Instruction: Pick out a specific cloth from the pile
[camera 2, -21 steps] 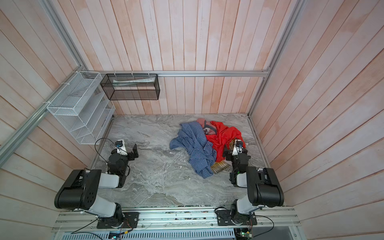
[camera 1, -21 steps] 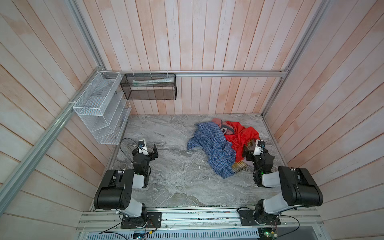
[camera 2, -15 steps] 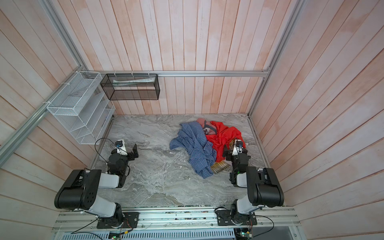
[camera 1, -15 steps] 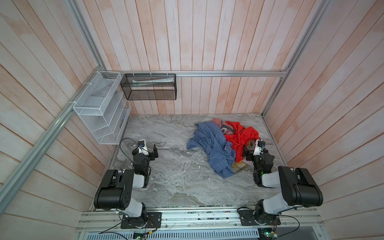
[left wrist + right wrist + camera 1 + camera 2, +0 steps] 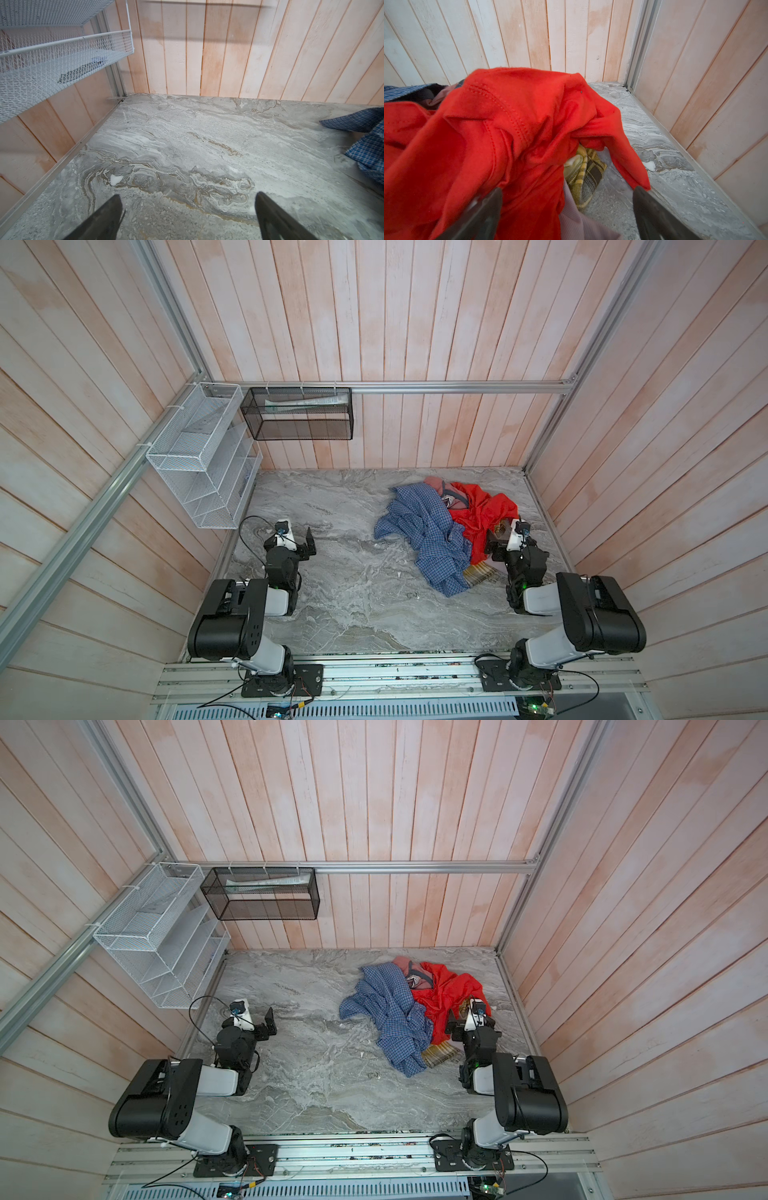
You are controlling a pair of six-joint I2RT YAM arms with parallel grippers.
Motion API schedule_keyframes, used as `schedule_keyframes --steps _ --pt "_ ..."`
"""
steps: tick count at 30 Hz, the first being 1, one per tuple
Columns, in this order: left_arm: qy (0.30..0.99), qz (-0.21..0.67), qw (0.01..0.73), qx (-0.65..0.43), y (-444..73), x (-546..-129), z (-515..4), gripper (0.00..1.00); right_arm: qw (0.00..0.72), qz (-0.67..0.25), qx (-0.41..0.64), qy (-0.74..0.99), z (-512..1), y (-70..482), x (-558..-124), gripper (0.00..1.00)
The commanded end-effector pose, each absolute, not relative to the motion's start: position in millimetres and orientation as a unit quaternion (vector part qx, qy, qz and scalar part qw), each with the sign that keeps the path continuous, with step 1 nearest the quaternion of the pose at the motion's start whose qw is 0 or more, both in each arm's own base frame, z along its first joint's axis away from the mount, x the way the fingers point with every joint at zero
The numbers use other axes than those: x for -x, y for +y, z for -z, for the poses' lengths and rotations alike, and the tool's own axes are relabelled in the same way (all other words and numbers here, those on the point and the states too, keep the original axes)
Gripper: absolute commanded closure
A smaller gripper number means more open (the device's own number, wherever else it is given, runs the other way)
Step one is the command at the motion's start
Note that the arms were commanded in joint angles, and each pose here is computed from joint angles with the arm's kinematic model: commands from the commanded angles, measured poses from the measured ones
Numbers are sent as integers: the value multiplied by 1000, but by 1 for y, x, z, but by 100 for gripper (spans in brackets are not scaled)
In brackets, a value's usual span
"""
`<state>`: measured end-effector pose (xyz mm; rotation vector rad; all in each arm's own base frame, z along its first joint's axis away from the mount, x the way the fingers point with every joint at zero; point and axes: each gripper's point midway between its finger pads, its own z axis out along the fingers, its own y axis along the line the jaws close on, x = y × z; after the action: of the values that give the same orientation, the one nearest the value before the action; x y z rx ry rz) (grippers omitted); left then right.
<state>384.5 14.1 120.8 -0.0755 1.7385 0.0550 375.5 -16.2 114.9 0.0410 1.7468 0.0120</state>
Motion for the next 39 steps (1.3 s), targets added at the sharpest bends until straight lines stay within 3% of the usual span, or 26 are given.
schedule_keyframes --steps 1,5,8,13,17,21,28,39 --pt "757 -15 652 32 13 -390 -128 0 650 -8 -18 759 -124 -16 -380 5" --pt "753 -18 656 39 15 -391 -135 0 658 -2 -35 752 -129 -21 -379 5" --pt "785 -18 616 58 19 -399 -150 0 649 17 -104 754 -142 -46 -380 5" --pt "774 35 622 110 14 -387 -193 0 590 -62 -160 789 -158 -57 -380 5" --pt "761 77 632 127 1 -362 -196 0 568 -153 -200 784 -174 -59 -369 6" --pt "767 94 624 118 -17 -344 -185 0 552 -205 -197 784 -183 -44 -363 8" --pt "786 134 595 105 -41 -334 -165 0 471 -333 -177 797 -167 -1 -366 22" --pt "797 151 576 101 -55 -336 -157 0 435 -335 -144 823 -159 46 -384 25"
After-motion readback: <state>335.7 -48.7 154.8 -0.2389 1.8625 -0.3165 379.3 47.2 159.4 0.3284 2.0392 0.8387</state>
